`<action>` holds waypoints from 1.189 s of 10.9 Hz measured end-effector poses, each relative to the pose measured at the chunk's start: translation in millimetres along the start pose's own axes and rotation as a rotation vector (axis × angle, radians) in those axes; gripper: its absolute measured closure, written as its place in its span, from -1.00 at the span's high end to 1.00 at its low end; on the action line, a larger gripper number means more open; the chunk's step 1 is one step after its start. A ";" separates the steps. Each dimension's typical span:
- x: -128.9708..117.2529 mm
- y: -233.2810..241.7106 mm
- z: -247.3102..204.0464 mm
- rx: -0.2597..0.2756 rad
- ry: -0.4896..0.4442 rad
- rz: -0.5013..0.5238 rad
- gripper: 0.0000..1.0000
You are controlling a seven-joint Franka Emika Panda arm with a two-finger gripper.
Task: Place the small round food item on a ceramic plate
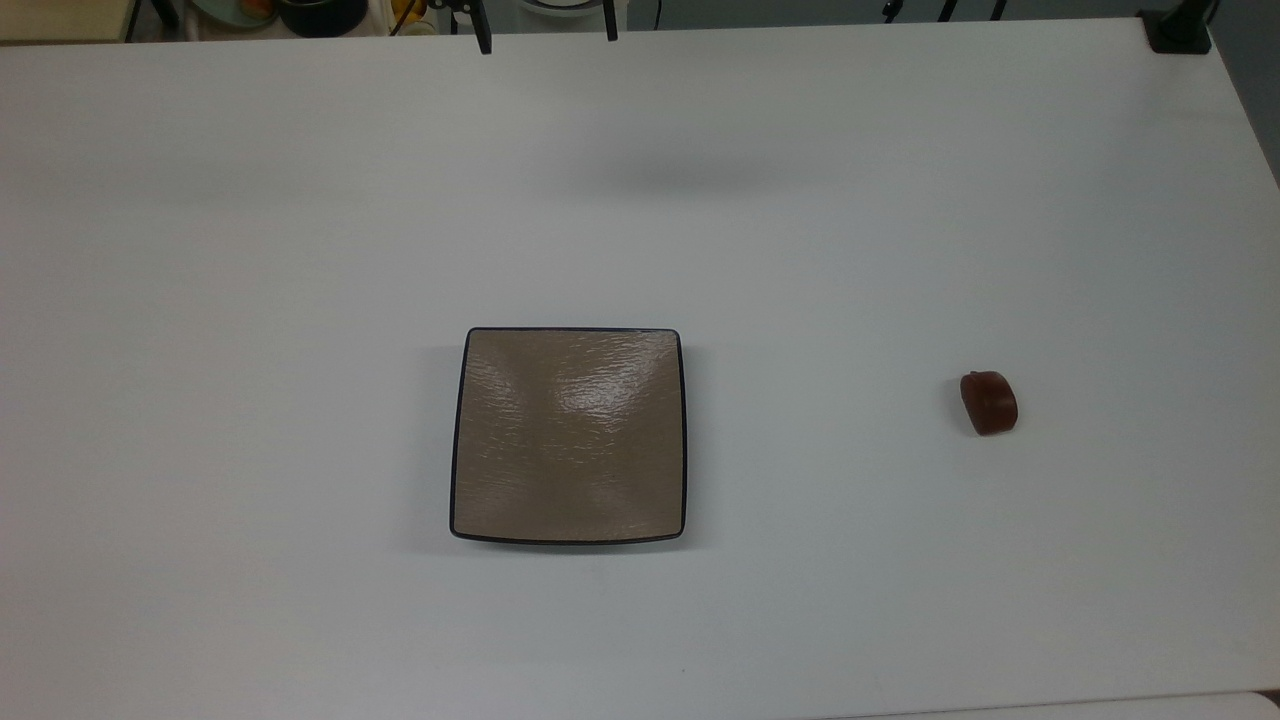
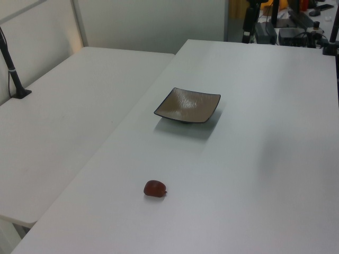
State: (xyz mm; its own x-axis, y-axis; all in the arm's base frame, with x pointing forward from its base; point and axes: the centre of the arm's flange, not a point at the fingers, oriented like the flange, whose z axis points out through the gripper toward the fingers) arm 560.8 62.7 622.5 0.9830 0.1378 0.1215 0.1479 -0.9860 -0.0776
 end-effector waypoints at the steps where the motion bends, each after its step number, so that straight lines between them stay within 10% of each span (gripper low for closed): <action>1: 0.0 0.0 0.0 0.000 0.000 0.000 1.00; 13: 7.5 -59.6 20.6 0.011 -0.033 -0.085 1.00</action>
State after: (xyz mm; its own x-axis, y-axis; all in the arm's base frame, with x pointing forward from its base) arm 561.6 124.4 607.7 0.9698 0.2243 0.0960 0.2321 -0.9694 -0.0795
